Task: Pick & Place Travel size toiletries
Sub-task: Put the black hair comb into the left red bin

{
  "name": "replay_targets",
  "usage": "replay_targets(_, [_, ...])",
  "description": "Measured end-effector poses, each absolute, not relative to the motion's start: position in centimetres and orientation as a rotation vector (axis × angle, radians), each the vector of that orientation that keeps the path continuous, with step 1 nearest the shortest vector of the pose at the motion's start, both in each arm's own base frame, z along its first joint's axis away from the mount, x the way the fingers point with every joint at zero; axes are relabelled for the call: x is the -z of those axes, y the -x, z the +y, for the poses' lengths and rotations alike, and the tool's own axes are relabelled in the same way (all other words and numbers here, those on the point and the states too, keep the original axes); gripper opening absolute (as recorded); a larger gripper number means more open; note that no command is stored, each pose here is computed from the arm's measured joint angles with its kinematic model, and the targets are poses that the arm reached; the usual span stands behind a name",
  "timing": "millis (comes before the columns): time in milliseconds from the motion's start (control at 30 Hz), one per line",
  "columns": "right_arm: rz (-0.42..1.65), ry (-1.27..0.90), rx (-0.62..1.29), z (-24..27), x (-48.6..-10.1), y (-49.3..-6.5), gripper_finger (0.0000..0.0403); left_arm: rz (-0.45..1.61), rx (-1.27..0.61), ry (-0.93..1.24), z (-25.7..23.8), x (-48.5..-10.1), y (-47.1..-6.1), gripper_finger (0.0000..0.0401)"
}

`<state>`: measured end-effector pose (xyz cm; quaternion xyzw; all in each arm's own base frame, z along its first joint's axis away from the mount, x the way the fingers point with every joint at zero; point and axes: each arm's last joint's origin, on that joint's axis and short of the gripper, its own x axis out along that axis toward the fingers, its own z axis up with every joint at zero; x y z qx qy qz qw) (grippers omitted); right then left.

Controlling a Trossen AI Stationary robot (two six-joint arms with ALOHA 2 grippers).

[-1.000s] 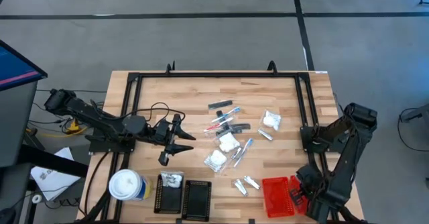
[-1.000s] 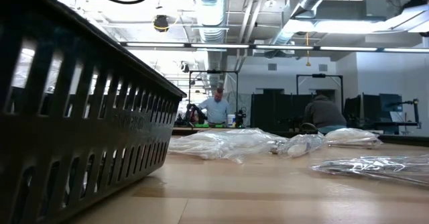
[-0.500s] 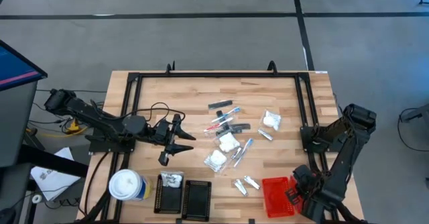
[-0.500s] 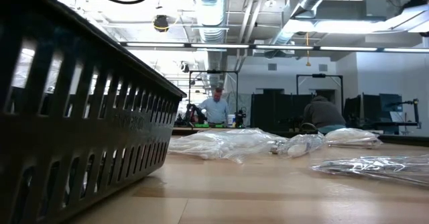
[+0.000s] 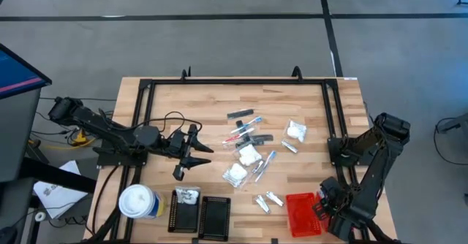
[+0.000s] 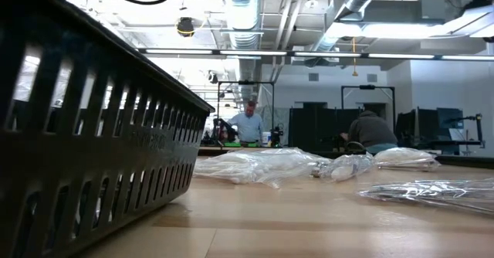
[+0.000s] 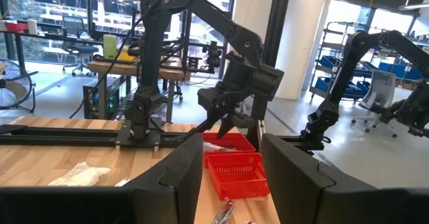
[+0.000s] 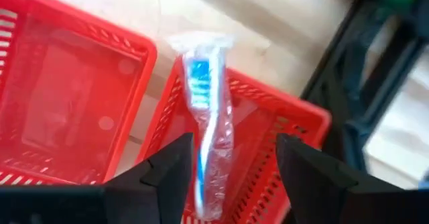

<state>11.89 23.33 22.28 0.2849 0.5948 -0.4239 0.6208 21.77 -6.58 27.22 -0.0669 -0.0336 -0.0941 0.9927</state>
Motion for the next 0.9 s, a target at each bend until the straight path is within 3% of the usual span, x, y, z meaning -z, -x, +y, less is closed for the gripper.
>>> replay_targets(200, [1.330, -0.509, 1.016, 21.8, -25.4, -13.2, 0.0204, -0.067, 0.188, 0.134, -6.6, -27.2, -21.8, 0.0144])
replay_targets(400, [1.090, -0.378, 0.846, 20.6, -27.4, -16.1, 0.0181, -0.067, 0.188, 0.134, -6.6, -27.2, -21.8, 0.0144])
replay_targets(900, [0.611, -0.098, 0.778, 16.5, -29.4, -22.0, 0.0122, -0.050, 0.183, 0.122, -6.5, -27.0, -21.8, 0.0144])
